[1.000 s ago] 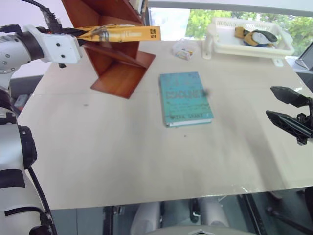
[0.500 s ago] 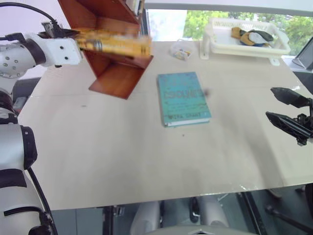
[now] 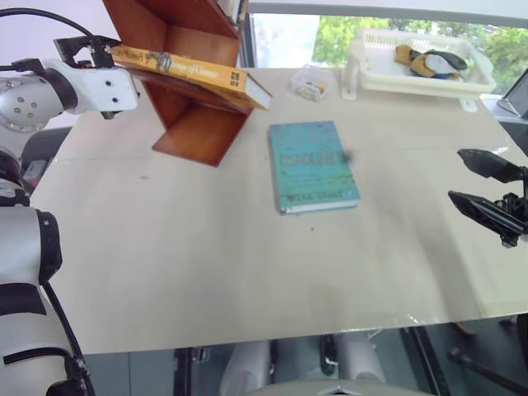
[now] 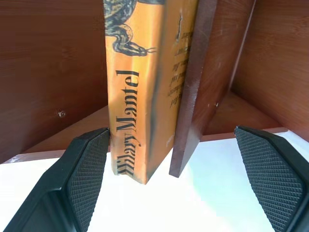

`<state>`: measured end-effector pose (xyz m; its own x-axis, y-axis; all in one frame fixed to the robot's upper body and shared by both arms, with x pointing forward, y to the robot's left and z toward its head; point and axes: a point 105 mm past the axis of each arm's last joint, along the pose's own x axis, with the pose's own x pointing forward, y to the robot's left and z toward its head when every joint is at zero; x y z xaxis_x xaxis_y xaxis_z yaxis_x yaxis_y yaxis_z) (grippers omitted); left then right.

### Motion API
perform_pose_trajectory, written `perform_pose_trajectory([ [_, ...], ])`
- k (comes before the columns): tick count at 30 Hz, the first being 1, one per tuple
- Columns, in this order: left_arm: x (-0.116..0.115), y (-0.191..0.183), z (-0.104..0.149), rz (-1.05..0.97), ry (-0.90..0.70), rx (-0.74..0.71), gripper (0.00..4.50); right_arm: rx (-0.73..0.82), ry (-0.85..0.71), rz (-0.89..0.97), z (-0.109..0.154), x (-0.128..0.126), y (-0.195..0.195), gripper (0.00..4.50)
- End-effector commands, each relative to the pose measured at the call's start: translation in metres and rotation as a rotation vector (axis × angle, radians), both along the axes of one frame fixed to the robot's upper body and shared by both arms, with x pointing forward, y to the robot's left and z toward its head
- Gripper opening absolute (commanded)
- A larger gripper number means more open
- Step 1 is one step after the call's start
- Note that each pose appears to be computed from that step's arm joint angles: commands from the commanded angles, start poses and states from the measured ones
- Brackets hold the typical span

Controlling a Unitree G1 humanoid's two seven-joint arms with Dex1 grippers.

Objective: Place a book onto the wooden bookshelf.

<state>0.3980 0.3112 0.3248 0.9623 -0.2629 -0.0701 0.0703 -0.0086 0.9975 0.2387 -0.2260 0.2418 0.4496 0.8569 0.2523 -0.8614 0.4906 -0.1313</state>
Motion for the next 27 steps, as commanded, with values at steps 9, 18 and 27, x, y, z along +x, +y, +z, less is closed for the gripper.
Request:
perform_pose_trajectory([
  [9,-0.021,-0.002,0.048,-0.108,-0.139,-0.210,4.42,-0.010,-0.050,-0.007,0.010,-0.002,-0.007,4.50],
  [18,-0.045,-0.012,0.070,-0.506,0.075,-0.850,4.42,-0.013,-0.055,-0.010,0.012,-0.006,-0.011,4.50],
  [27,-0.056,-0.074,0.027,-0.770,0.391,-1.169,4.42,-0.023,-0.054,-0.013,0.013,-0.007,-0.011,4.50],
])
